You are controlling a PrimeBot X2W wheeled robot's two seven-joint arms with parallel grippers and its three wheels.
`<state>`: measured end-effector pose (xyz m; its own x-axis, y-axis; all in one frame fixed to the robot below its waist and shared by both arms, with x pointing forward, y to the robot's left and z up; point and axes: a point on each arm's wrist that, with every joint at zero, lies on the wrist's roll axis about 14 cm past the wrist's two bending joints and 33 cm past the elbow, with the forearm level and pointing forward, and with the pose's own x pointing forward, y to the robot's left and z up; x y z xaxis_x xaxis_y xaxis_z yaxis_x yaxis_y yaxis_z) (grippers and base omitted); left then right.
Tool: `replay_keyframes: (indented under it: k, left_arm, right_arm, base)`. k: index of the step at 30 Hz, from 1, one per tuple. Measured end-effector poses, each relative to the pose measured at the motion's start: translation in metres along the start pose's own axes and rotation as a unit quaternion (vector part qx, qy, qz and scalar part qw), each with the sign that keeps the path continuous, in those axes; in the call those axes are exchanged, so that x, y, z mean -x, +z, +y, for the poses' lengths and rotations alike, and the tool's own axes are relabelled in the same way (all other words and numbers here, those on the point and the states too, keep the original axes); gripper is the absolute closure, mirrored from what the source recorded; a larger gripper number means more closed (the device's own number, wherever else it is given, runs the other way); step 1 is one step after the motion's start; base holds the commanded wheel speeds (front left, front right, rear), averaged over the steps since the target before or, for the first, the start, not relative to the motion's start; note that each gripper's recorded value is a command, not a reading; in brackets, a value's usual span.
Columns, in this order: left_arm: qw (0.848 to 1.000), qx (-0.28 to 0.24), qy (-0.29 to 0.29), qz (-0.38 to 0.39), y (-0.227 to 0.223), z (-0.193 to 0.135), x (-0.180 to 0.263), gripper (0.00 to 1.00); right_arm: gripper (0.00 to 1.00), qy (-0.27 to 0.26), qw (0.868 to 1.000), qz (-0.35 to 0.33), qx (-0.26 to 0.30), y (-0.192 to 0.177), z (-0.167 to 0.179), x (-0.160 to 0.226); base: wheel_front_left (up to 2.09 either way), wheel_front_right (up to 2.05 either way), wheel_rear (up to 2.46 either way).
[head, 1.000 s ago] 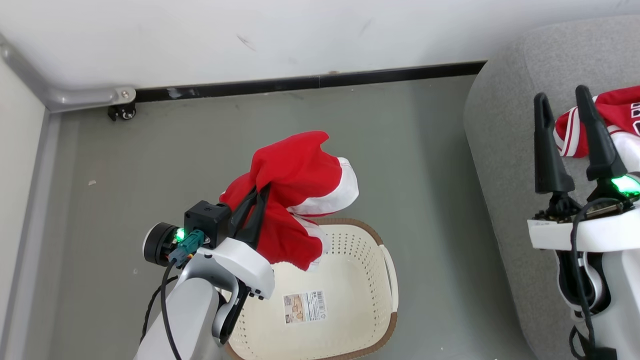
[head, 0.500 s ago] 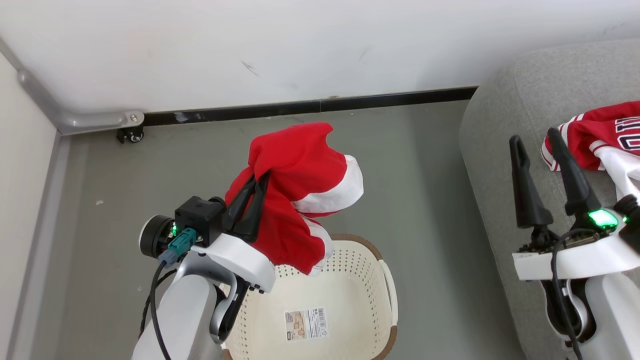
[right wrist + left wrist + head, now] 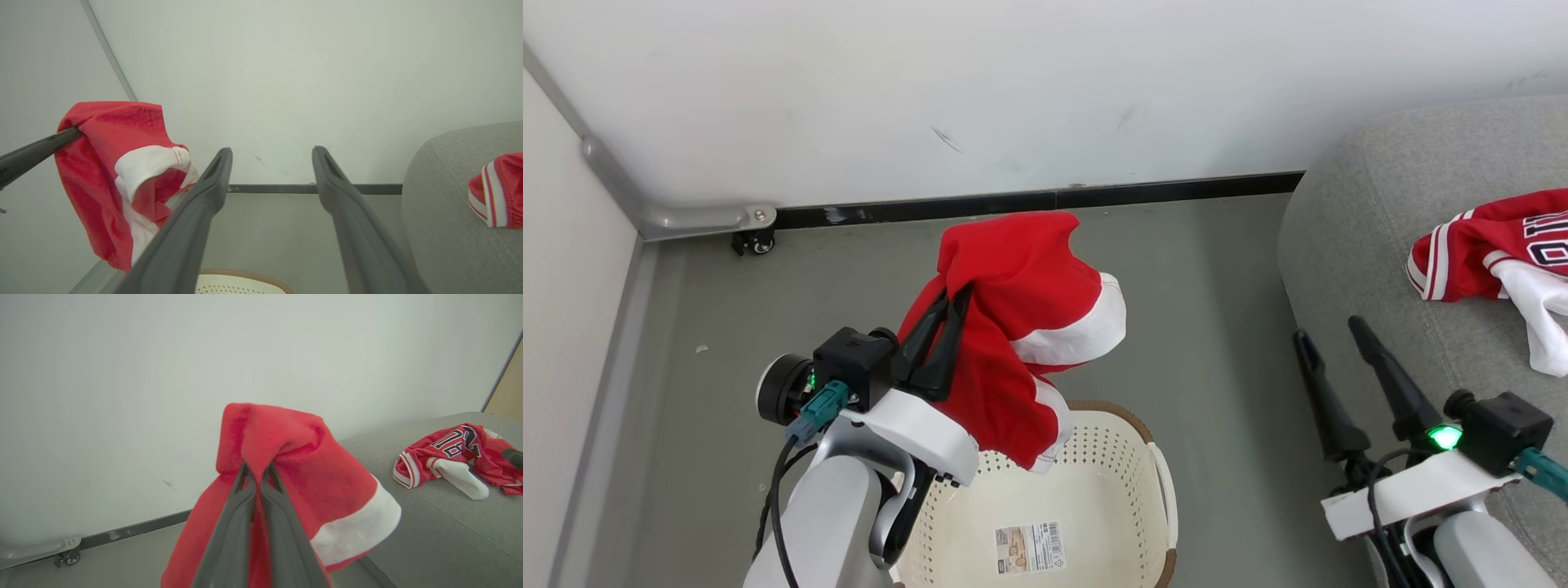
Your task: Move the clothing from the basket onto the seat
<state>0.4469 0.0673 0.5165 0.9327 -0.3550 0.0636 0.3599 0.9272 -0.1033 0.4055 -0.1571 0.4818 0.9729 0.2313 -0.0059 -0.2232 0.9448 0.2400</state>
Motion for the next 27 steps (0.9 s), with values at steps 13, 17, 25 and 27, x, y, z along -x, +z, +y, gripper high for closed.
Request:
replay_keyframes:
  k: [13,17,25,27]
  left_arm:
    - [1.0,-0.007,-0.011,-0.013,0.011,-0.006,0.005,1.0]
    - [1.0,-0.009,-0.014,-0.017,0.014,-0.008,0.007,1.0]
    - [1.0,-0.011,-0.016,-0.021,0.018,-0.008,0.01,1.0]
    - [1.0,-0.012,-0.015,-0.021,0.018,-0.008,0.011,1.0]
  right_arm:
    - [0.0,0.058,0.997,0.048,0.004,-0.03,0.038,0.005]
    - [0.0,0.081,0.995,0.06,0.006,-0.038,0.052,0.007]
    - [0.0,0.124,0.989,0.085,0.007,-0.054,0.079,0.01]
    - [0.0,0.135,0.987,0.093,0.005,-0.058,0.086,0.011]
  base:
    - [0.0,0.0,0.0]
    - [0.0,0.0,0.0]
    - [0.0,0.0,0.0]
    - [0.0,0.0,0.0]
